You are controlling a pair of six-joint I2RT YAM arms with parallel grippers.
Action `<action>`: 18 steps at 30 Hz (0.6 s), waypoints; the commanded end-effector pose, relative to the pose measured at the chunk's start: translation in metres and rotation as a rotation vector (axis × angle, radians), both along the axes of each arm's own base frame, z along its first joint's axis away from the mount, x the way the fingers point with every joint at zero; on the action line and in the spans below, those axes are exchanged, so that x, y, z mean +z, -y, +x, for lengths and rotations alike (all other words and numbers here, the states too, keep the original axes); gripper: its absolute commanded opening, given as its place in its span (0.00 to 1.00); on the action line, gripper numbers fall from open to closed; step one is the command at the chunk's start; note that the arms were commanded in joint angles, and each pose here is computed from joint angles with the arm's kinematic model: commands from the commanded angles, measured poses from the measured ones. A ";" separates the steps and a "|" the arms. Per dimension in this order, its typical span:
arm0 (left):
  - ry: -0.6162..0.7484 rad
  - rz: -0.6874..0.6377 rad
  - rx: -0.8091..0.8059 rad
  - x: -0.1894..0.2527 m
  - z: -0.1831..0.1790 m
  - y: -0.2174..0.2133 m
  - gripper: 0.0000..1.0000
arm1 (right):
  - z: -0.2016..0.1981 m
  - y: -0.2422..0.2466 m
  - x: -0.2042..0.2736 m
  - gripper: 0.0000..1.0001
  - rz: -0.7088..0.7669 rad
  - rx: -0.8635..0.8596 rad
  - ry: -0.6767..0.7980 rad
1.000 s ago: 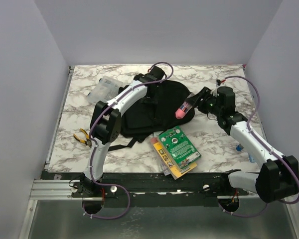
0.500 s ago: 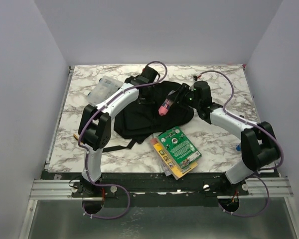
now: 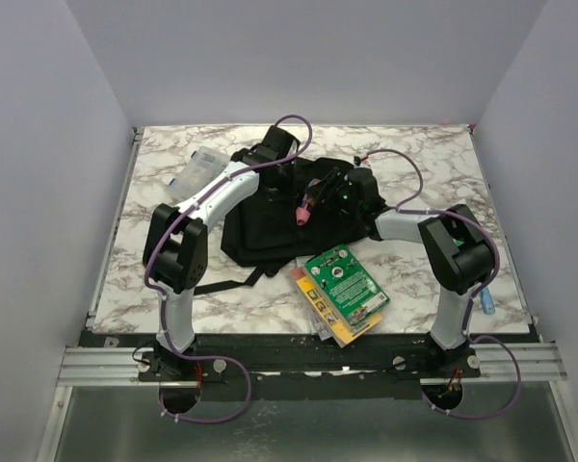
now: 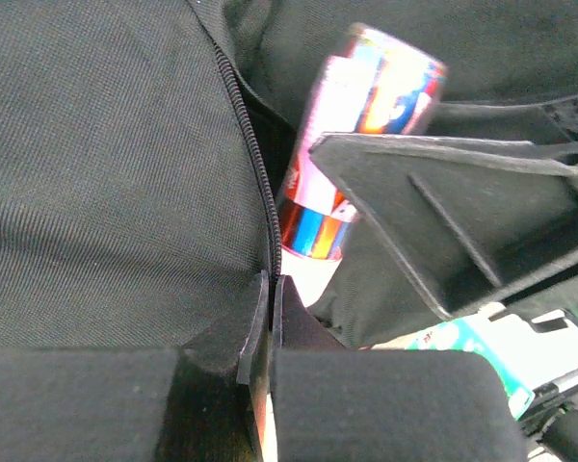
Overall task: Pack the student bag
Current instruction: Place the stationery in the student bag.
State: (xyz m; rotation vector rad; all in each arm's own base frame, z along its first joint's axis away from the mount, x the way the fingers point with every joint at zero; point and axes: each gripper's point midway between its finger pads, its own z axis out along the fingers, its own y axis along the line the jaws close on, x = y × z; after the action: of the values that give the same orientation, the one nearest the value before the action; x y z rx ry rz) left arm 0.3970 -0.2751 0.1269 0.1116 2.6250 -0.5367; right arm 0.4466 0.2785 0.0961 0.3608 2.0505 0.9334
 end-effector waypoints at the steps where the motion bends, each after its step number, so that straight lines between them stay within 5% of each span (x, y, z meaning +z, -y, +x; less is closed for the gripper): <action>1: -0.013 -0.166 -0.062 0.027 -0.007 0.029 0.00 | -0.004 -0.024 0.005 0.01 0.021 0.152 0.079; 6: -0.019 -0.185 -0.060 0.032 -0.008 0.027 0.00 | -0.045 -0.047 -0.010 0.07 0.064 0.421 0.018; 18: -0.038 -0.227 -0.046 0.036 -0.011 0.026 0.00 | -0.015 -0.030 0.007 0.01 0.294 0.070 -0.106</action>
State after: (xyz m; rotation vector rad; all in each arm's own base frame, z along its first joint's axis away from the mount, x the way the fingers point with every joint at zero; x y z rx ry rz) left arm 0.3868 -0.2863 0.1328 0.0653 2.6681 -0.7210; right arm 0.4238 0.2982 0.0855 0.3397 2.0711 1.1920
